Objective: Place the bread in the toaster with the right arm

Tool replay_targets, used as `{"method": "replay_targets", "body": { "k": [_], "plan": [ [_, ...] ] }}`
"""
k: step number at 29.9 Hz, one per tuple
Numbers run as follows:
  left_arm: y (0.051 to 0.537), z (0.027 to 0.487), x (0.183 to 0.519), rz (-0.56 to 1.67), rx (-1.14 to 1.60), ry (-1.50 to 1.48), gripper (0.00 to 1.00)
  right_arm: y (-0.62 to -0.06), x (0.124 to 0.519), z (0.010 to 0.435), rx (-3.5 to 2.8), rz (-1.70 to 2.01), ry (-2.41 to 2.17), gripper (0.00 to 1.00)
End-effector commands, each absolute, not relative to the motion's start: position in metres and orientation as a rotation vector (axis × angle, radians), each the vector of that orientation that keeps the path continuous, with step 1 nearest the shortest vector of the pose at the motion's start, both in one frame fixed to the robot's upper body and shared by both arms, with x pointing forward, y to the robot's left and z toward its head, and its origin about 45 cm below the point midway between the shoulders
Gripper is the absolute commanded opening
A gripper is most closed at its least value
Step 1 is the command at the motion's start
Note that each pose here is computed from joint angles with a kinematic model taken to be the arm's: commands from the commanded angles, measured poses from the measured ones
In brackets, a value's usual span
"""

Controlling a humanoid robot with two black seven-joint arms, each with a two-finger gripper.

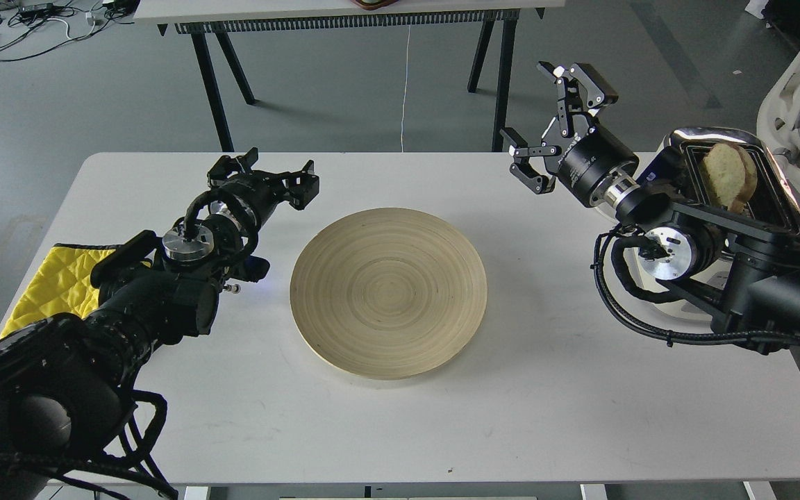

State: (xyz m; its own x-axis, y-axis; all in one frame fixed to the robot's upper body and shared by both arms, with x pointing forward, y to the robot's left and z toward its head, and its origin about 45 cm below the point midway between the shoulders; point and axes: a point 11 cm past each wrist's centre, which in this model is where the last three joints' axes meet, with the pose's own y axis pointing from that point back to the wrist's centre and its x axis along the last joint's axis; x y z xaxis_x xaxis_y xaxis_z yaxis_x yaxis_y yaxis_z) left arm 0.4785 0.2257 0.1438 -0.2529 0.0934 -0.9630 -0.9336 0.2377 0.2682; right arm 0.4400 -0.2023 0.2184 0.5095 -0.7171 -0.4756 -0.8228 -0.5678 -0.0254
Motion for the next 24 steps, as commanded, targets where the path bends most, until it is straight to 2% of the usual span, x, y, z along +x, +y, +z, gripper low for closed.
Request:
{"method": "replay_targets", "body": {
  "k": [1,9,24],
  "plan": [
    [0.225,0.144,0.479,1.232,-0.839,1.461,1.0,-0.196,0.427,0.195,-2.495,0.718,1.216,0.99],
    [0.225,0.144,0.479,1.232,-0.839,1.461,1.0,-0.203,0.417,0.169,-2.477,0.774,1.27,0.99],
    [0.225,0.144,0.479,1.232,-0.839,1.461,1.0,-0.208,0.425,0.18,-2.434,0.763,1.282,0.99]
  ]
}}
